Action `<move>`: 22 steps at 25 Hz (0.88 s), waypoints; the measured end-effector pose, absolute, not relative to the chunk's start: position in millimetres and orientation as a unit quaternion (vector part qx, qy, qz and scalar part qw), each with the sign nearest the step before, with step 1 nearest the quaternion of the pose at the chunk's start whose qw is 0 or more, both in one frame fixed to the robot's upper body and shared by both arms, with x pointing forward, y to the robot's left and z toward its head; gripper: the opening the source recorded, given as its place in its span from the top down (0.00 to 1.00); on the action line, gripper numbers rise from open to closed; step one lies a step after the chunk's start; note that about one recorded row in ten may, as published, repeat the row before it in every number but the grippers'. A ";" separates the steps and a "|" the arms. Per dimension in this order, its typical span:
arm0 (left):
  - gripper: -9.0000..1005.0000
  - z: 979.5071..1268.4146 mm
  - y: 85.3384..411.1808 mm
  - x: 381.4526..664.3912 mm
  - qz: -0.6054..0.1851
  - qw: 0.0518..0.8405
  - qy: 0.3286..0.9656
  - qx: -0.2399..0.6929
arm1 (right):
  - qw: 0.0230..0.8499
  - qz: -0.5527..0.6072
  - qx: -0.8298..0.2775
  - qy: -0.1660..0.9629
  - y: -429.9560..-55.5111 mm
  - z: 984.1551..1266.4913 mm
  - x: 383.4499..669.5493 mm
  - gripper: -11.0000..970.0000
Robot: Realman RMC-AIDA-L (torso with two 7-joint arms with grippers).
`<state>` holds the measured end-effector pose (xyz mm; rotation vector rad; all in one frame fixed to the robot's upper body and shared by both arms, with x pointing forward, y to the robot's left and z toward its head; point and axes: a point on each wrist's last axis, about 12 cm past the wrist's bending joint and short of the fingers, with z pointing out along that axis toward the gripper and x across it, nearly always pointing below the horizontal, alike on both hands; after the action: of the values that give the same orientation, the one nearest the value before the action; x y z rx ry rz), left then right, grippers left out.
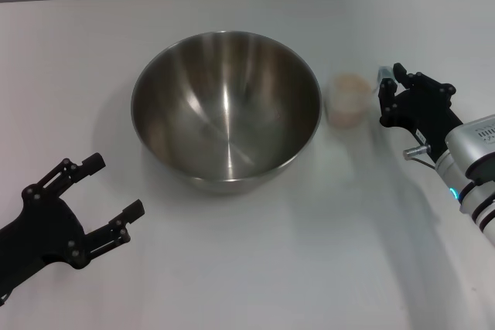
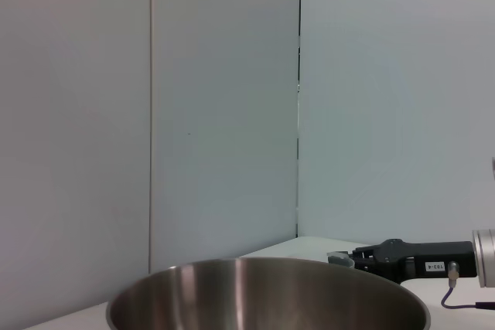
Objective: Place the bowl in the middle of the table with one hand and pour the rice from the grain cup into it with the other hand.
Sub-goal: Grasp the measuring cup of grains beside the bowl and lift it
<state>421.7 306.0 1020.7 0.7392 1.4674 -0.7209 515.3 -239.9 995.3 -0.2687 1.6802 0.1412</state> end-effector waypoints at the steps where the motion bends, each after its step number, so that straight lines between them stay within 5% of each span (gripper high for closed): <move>1: 0.13 1020.7 306.0 421.7 -0.314 0.624 0.639 0.322 | 0.657 0.062 -0.118 0.742 -240.1 995.3 515.4 0.69; 7: 0.13 1020.6 305.7 421.7 -0.314 0.624 0.639 0.322 | 0.658 0.062 -0.112 0.742 -241.2 995.6 515.7 0.93; 22: 0.13 1018.2 305.6 417.3 -0.313 0.623 0.641 0.321 | 0.704 0.078 -0.090 0.700 -242.0 1009.7 511.6 0.96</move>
<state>417.3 305.6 1018.2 0.7383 1.4725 -0.7182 511.6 -242.0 1009.7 -0.1996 1.5559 0.1743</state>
